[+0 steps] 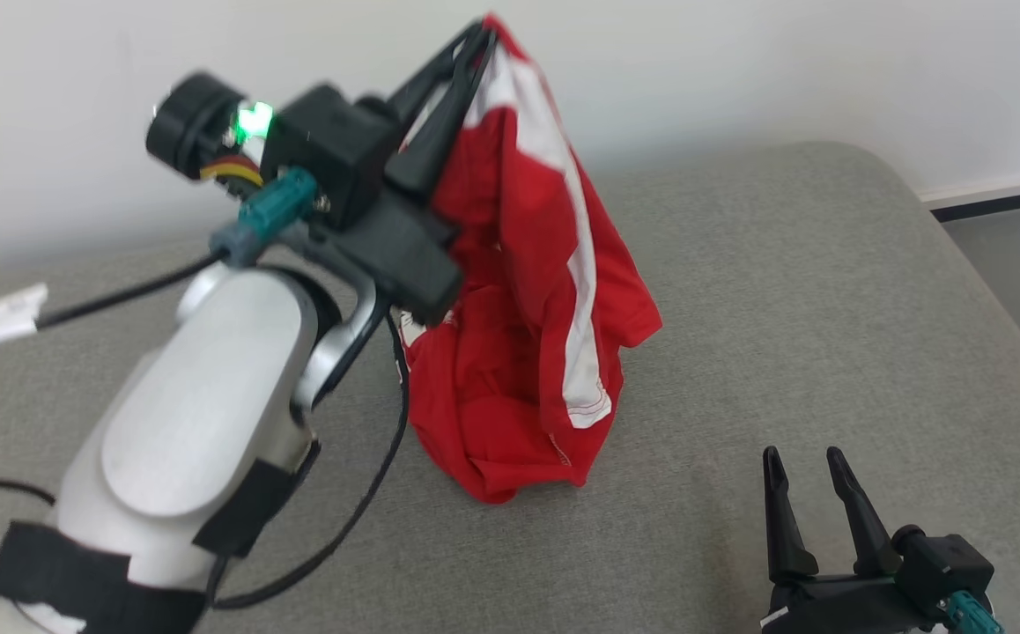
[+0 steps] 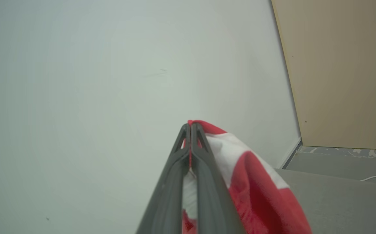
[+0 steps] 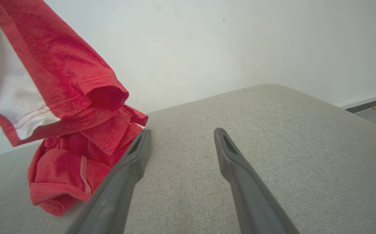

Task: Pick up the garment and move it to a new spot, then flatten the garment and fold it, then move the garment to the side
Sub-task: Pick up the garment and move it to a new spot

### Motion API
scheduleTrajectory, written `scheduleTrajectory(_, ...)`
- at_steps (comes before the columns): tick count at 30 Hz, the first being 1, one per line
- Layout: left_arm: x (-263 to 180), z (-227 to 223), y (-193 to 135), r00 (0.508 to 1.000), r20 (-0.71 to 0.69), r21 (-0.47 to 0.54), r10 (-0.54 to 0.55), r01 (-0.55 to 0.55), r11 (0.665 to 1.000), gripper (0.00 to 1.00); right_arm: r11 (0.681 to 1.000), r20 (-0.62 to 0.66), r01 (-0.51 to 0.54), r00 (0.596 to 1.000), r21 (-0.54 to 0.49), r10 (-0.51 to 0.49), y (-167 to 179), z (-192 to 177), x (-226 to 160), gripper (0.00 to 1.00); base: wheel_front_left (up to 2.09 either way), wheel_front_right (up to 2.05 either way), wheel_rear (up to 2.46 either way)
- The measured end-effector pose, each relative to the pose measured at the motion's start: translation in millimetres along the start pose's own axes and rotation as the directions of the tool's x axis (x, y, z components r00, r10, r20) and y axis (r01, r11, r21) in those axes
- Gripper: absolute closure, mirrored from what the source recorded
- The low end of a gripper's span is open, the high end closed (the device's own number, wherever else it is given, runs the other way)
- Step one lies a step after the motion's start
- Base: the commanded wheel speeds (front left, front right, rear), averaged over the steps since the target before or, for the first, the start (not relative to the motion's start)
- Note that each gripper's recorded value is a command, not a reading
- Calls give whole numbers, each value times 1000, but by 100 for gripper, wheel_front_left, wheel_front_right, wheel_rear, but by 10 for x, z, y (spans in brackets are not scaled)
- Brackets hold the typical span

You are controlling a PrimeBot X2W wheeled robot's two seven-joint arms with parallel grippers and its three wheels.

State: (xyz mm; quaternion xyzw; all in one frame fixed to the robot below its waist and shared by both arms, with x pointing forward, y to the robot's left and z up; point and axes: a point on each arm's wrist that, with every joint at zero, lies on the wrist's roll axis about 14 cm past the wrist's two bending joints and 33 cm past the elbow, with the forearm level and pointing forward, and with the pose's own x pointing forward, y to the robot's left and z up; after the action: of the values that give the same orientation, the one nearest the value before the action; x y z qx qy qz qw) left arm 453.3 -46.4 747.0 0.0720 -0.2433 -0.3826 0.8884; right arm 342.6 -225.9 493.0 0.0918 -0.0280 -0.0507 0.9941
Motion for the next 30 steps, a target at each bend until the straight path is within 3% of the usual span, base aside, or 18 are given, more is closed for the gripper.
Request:
scheduleTrajectory(12,413,924,37,976,214,64,-41,28,998,100,999,2,54,999,4,-54,-165,13,-157,0,0,0,0)
scheduleTrajectory(22,340,894,227,979,202,69,3,-18,997,100,1000,0,25,1000,5,-25,-78,0,-65,0,0,0,0)
scheduleTrajectory(27,201,806,515,982,176,89,70,-86,992,100,1000,6,-6,1000,-3,6,12,12,40,0,0,0,0)
scheduleTrajectory(29,13,711,849,978,146,115,152,-169,979,100,999,14,-41,999,-16,41,120,31,152,0,0,0,0)
scheduleTrajectory(30,13,711,849,978,146,115,152,-169,979,100,999,14,-41,999,-16,41,120,31,152,0,0,0,0)
